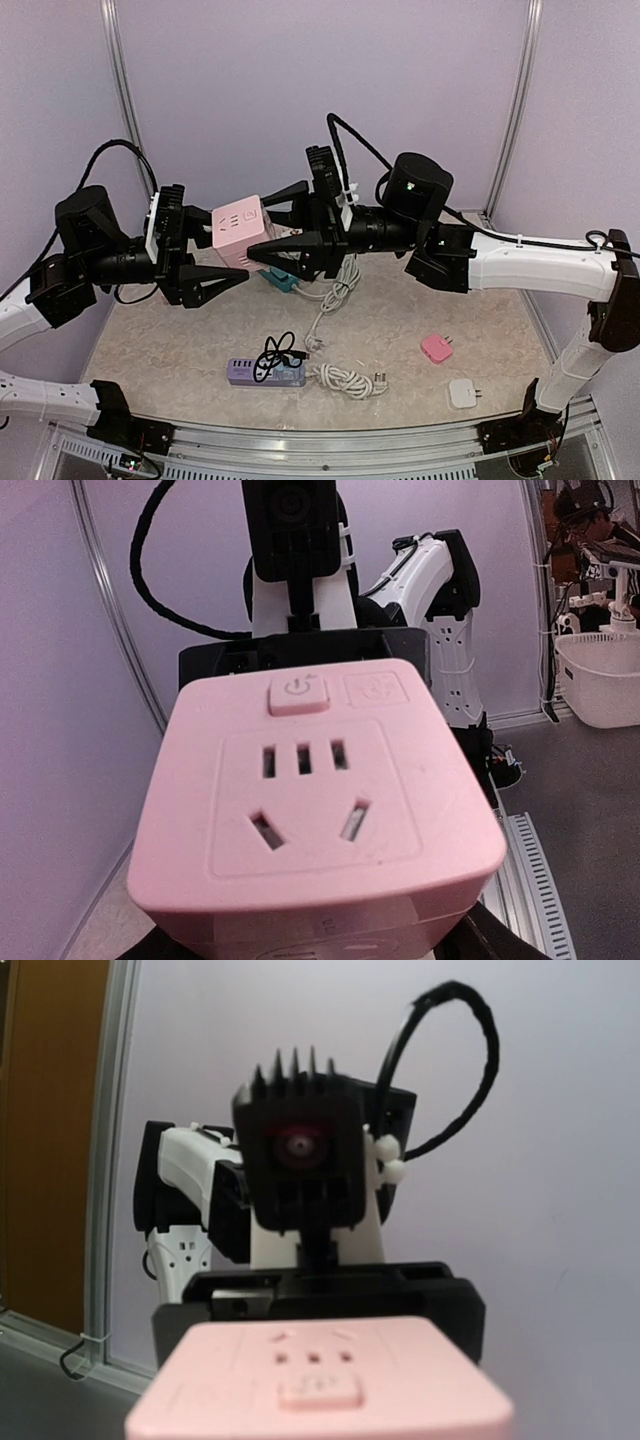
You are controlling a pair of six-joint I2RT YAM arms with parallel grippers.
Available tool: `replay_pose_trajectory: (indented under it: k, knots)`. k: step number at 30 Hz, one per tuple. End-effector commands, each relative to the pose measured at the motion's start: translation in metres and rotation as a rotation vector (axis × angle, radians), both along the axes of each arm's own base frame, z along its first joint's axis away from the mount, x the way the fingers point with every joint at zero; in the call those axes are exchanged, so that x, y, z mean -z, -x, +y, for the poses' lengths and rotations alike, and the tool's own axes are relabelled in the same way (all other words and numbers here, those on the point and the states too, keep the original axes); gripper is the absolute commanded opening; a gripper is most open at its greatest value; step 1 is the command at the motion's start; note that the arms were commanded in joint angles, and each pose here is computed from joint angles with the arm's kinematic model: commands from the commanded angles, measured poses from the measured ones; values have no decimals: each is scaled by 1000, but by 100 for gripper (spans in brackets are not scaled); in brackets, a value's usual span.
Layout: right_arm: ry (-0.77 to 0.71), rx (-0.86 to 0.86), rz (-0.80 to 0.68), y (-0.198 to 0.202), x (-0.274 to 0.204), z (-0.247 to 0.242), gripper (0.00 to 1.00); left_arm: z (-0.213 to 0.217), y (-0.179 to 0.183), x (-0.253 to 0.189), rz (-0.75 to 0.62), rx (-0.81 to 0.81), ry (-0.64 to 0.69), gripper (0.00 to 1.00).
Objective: Insert the plug
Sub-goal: Adjust the plug.
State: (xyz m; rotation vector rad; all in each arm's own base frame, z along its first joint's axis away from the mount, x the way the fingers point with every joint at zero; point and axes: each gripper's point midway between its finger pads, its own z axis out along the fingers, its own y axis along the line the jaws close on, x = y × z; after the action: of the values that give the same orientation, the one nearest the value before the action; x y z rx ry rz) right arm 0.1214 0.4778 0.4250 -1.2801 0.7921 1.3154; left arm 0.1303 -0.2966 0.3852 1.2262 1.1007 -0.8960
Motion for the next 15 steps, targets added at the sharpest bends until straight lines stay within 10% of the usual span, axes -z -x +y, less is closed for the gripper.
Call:
replay_pose_trajectory:
  k: [1, 7, 12, 15]
  knots:
    - [-6, 35, -4, 0, -3, -3, 0, 1, 13, -11, -34, 35, 24, 68]
    - [3, 43, 3, -1, 0, -3, 0, 0, 12, -10, -20, 38, 24, 58]
    - [18, 70, 17, -6, 4, -1, 0, 1, 12, -10, -19, 33, 26, 13]
    - [48, 169, 62, -25, 8, 1, 37, 2, 7, -6, -2, 0, 20, 0]
